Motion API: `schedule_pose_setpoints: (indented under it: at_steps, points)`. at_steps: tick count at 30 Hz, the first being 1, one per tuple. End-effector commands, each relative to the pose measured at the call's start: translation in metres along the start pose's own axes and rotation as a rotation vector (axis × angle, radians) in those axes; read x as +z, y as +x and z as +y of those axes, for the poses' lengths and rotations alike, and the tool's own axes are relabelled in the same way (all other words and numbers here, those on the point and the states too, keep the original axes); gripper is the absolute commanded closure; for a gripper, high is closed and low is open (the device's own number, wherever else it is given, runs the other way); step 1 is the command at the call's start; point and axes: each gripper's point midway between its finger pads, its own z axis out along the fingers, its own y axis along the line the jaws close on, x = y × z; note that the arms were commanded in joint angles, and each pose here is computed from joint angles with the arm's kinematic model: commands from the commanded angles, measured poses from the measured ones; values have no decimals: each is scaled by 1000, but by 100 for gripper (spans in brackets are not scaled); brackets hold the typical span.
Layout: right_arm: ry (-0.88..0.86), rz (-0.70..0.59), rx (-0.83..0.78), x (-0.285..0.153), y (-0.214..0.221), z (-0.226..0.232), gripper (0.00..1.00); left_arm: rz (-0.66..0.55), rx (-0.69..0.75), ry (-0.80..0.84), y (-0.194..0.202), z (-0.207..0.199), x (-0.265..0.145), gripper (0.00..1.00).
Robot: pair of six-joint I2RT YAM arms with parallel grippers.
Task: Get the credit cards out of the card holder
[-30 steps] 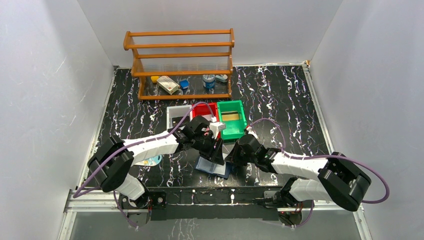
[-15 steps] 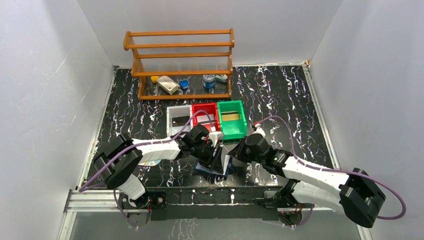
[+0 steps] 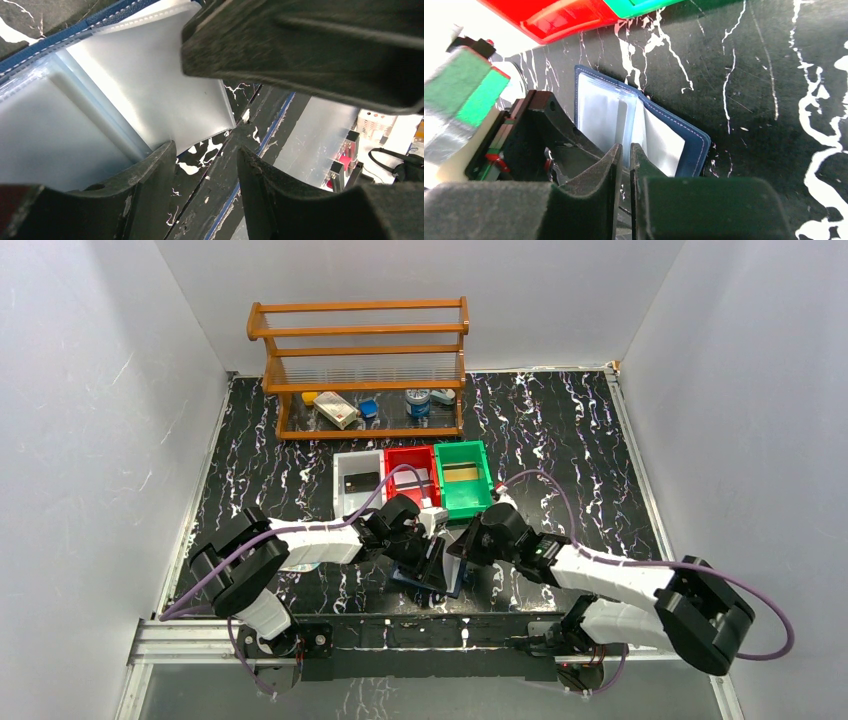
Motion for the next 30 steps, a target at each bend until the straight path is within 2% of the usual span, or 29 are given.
schedule_pose_setpoints:
  at_steps: [1,7,11,17,21,30]
  points:
    - [-97,28,-21,7,-3,31,81,-13,13,-4,-1,0,0,53]
    - [70,47,1,15,7,-11,82,-42,29,-18,-5,-2,-6,53]
    - [124,76,15,18,19,-33,82,-113,90,-92,-24,-10,-31,49]
    - [111,108,-7,24,27,-37,82,-265,144,-388,-52,14,-80,36]
    - [122,114,-20,26,27,-38,82,-227,149,-460,-52,28,-79,32]
    - [121,113,-18,25,29,-42,82,-140,112,-458,-40,44,-54,32]
